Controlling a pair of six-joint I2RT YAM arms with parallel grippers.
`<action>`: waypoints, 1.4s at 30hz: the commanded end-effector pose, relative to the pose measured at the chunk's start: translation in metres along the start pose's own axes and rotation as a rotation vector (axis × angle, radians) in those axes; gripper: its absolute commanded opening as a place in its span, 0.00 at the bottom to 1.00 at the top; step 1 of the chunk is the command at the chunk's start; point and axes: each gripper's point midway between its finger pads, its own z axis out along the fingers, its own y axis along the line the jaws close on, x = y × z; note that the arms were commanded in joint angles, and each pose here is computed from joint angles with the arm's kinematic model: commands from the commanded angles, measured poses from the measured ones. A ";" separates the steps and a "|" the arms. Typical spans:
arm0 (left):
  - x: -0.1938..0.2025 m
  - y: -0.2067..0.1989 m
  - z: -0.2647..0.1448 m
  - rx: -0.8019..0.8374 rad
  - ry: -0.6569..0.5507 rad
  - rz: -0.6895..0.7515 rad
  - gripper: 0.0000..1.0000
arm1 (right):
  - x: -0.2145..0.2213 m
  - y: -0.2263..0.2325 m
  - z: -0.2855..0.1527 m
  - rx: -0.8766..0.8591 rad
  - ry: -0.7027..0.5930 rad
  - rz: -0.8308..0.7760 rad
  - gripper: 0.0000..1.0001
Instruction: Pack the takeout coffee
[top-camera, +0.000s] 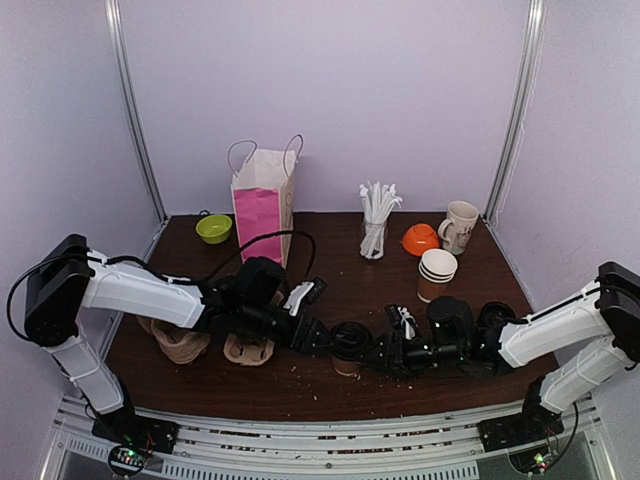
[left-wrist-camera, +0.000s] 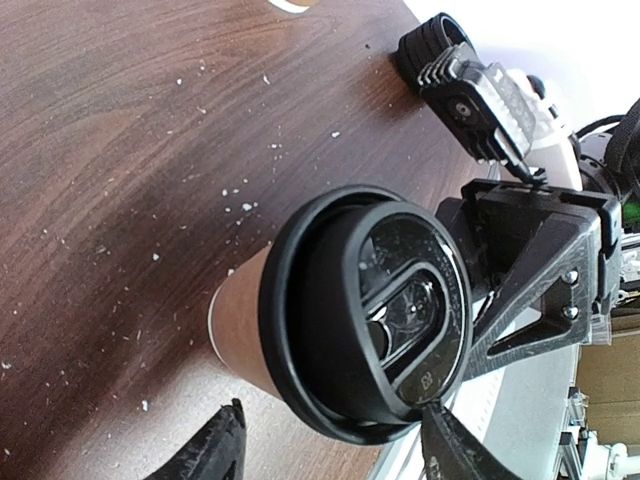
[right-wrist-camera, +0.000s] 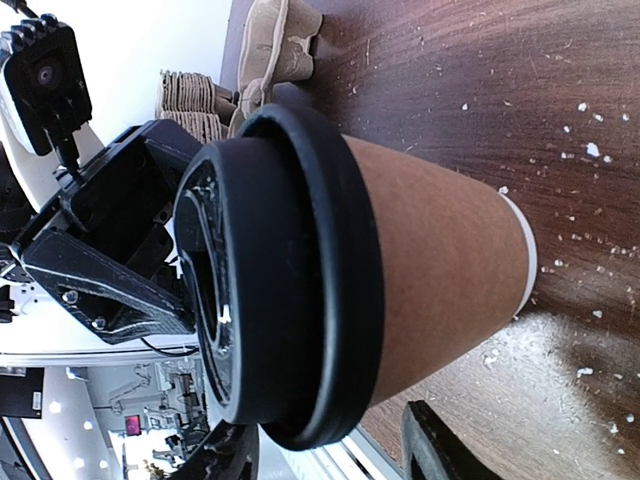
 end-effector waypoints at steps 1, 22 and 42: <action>0.020 0.019 0.010 -0.051 0.057 -0.023 0.61 | 0.007 -0.028 0.002 0.087 0.002 0.051 0.48; 0.029 0.027 0.015 -0.061 0.089 -0.029 0.58 | 0.013 -0.046 0.001 0.130 0.008 0.110 0.46; -0.036 -0.003 -0.017 -0.084 -0.074 0.059 0.96 | -0.047 0.004 -0.027 0.125 -0.158 -0.032 0.88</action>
